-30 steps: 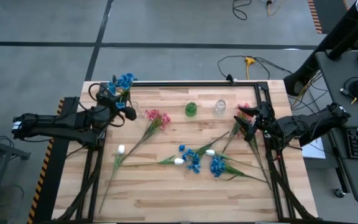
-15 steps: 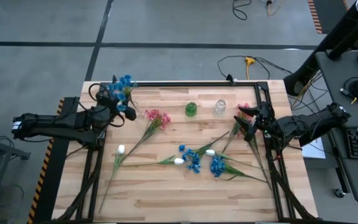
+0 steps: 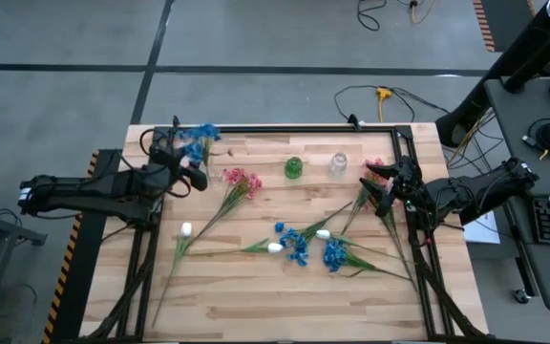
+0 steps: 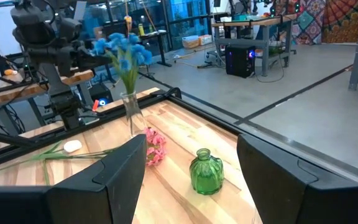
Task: Sort flowers into vase by color
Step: Put the middle left blue flowers into the left transparent vase, then put the top left pink flowers into the green vase
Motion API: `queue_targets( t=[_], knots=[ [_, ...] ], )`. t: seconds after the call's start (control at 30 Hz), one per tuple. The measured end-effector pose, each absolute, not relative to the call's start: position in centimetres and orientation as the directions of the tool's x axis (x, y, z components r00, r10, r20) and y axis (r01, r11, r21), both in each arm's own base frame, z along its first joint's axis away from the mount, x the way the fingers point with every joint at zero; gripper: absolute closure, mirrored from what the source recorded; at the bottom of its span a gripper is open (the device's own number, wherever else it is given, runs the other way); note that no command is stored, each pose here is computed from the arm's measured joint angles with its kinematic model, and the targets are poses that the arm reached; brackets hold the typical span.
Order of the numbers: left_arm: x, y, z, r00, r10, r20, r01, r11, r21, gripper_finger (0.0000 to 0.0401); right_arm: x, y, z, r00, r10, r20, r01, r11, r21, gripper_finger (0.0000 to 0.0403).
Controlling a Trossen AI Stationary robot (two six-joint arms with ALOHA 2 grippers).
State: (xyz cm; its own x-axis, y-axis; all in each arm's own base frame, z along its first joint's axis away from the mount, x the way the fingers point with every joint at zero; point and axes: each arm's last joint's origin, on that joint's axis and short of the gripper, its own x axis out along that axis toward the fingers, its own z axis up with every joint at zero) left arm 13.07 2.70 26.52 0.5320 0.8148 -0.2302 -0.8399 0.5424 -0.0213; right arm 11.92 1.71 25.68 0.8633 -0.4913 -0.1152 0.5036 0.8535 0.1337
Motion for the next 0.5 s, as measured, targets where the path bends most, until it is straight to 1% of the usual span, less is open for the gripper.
queue_targets(
  t=[0.13, 0.27, 0.5],
  knots=[
    [12.8, 2.6, 26.4, 0.553, 0.791, -0.263, -0.824, 0.565, -0.035, 0.02, 11.9, 1.7, 25.7, 0.863, -0.491, -0.115, 0.504, 0.854, 0.134, 0.0161],
    [12.3, 2.5, 27.1, 0.574, 0.751, -0.327, -0.805, 0.591, -0.057, 0.02, 11.9, 1.7, 25.7, 0.863, -0.491, -0.115, 0.504, 0.853, 0.135, 0.0161],
    [11.2, 2.1, 29.1, 0.558, 0.704, -0.44, -0.809, 0.58, -0.099, 0.02, 11.9, 1.7, 25.7, 0.864, -0.491, -0.115, 0.503, 0.854, 0.134, 0.0161]
  ],
)
